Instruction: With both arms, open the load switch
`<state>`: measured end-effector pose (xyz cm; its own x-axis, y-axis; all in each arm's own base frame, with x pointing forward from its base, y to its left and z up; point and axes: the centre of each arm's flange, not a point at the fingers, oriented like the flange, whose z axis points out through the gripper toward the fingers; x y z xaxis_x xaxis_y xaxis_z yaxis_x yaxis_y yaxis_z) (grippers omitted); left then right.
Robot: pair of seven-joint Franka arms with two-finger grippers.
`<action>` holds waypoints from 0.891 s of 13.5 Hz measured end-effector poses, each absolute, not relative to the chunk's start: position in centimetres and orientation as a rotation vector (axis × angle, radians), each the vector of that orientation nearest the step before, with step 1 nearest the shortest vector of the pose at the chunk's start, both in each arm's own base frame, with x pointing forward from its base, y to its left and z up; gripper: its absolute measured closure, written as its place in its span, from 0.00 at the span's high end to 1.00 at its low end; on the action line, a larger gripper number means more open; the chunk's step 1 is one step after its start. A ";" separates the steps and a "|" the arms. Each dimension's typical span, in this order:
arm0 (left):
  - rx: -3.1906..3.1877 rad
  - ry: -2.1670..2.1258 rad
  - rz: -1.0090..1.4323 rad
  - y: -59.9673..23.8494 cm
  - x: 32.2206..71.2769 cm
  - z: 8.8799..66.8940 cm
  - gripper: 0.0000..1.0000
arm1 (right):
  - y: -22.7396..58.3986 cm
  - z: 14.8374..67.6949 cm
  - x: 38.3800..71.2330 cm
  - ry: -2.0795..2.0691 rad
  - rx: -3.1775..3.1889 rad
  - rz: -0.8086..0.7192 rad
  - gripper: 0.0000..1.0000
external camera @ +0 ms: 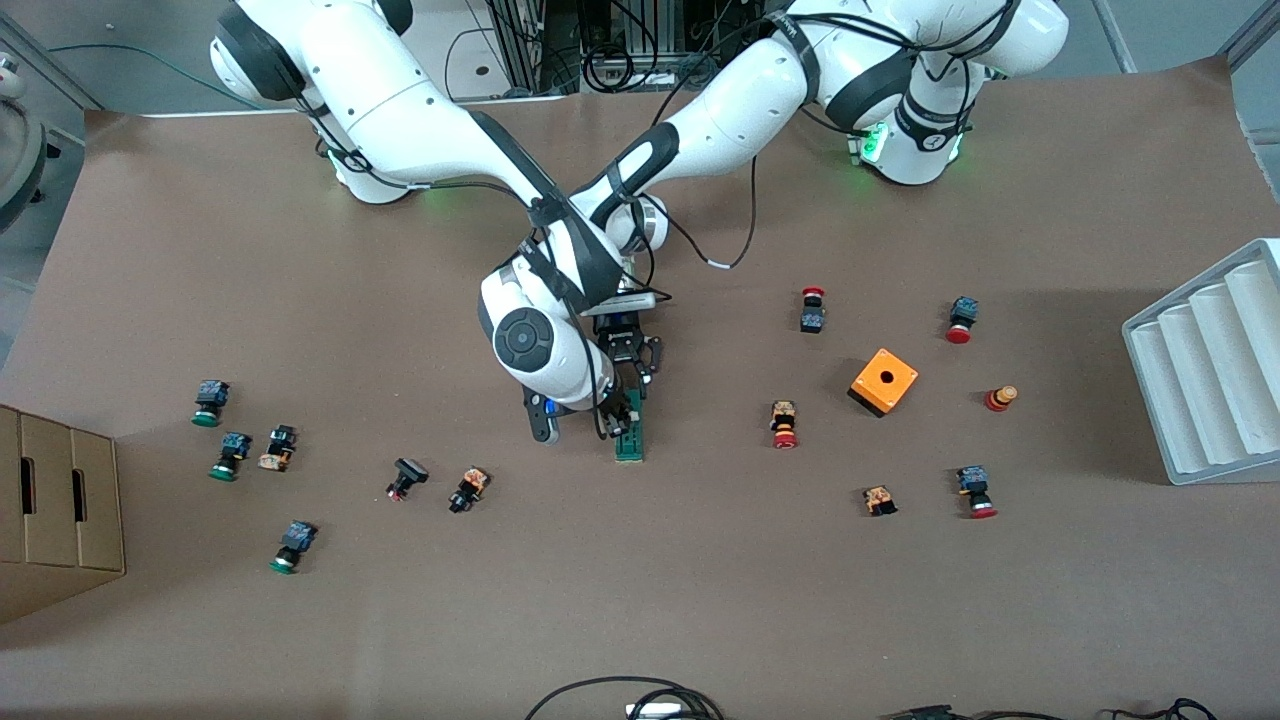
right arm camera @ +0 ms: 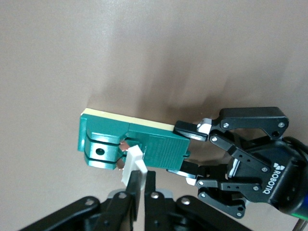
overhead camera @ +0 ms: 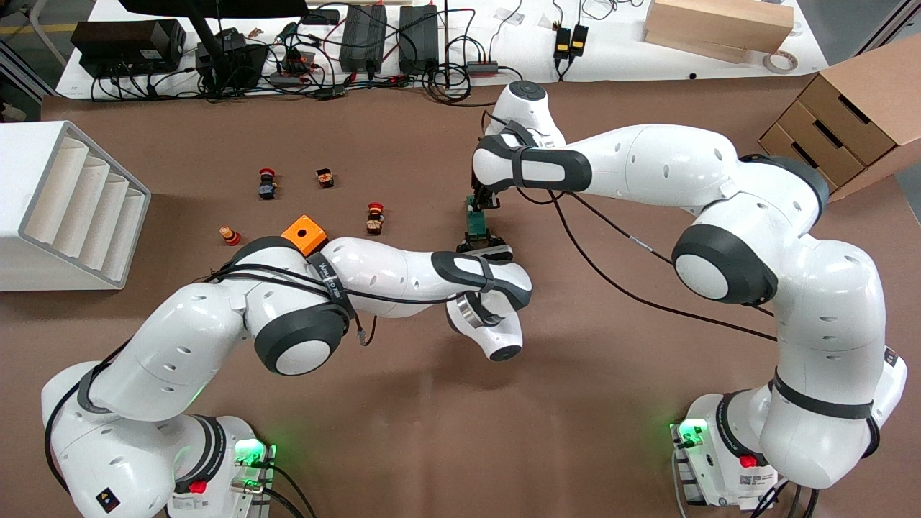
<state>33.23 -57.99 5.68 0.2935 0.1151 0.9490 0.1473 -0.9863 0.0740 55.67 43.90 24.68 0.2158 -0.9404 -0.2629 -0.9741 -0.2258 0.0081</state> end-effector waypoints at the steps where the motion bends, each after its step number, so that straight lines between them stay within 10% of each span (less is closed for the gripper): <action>1: -2.504 -0.254 -1.834 -58.0 33.2 5.7 0.55 | 43.9 24.6 55.6 1.847 -2.322 0.318 0.07; 12: -2.502 -0.244 -1.831 -58.0 33.2 5.6 0.55 | 44.1 22.4 53.7 1.832 -2.356 0.291 0.04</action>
